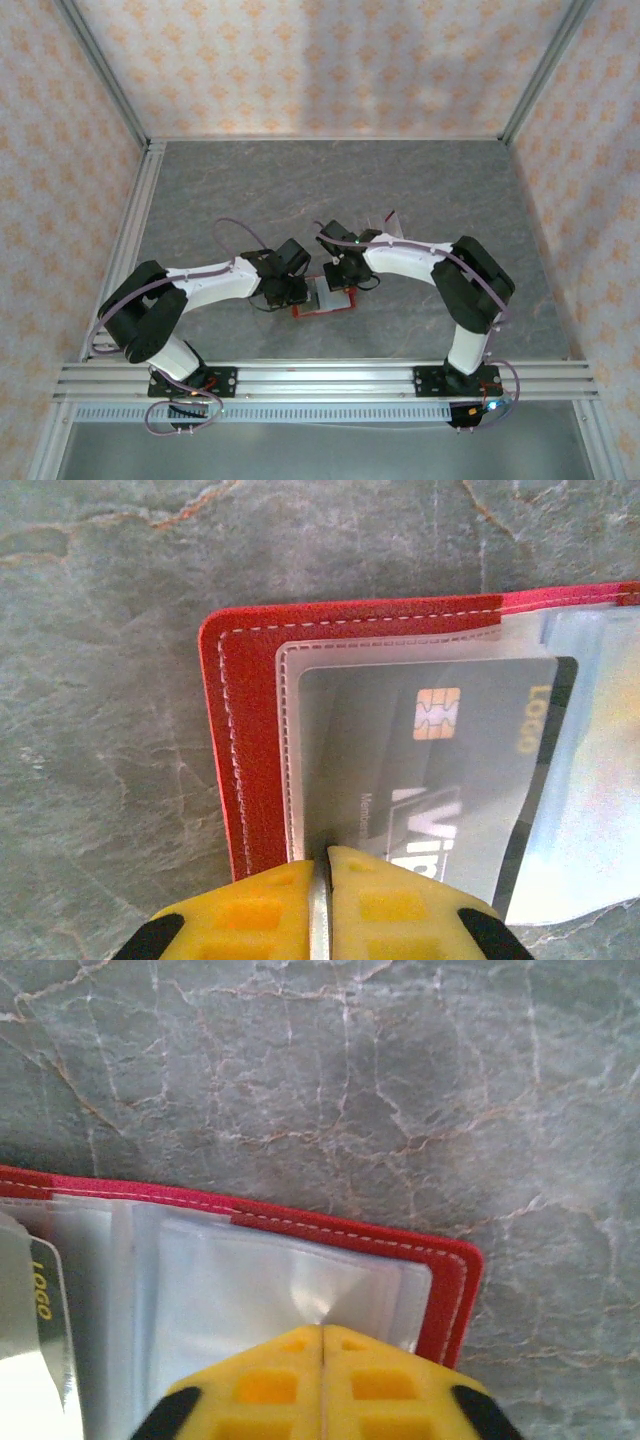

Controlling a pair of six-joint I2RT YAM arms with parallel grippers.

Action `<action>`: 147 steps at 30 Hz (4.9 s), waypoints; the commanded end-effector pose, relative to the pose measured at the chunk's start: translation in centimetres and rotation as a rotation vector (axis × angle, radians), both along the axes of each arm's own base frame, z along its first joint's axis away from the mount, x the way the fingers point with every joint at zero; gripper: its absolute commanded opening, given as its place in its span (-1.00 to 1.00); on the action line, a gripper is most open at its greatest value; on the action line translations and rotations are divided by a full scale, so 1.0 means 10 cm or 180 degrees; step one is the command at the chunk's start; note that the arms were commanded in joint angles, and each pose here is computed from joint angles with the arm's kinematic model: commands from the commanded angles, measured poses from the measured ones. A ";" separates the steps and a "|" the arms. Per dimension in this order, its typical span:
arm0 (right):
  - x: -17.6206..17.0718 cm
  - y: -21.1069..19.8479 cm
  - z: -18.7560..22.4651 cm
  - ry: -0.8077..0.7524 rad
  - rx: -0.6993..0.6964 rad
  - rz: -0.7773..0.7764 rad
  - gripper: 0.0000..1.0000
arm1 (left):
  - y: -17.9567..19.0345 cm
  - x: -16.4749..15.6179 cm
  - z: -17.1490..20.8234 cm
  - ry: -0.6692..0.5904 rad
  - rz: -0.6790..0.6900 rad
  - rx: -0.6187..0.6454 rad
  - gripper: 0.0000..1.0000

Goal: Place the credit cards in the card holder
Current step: Flip over the card slot in the card holder, then pick up the credit card from the storage box.

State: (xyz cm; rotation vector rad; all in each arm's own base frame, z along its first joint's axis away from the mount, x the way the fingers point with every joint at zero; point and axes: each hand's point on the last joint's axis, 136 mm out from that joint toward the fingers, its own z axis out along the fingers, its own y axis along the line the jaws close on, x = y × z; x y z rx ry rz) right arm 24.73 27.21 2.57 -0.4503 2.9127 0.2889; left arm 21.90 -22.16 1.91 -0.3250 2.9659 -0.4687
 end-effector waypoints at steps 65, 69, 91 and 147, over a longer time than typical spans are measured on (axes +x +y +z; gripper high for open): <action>-0.08 -0.12 -0.06 0.0049 -0.0550 0.0220 -1.00 | 0.10 -0.21 -0.20 0.0138 0.0009 0.0162 -0.77; -0.02 -0.07 0.12 -0.0004 -0.0500 0.0210 -1.00 | 0.09 -0.20 -0.18 0.0131 0.0000 0.0152 -0.77; -0.19 0.47 0.33 0.0613 0.0185 0.0141 -0.77 | -0.05 -0.07 0.05 -0.0014 0.0057 -0.0002 -0.78; 1.25 -1.17 1.21 -0.0017 -0.0533 -0.0904 -0.59 | -0.19 0.13 0.72 -0.0439 -0.0221 -0.0275 -0.17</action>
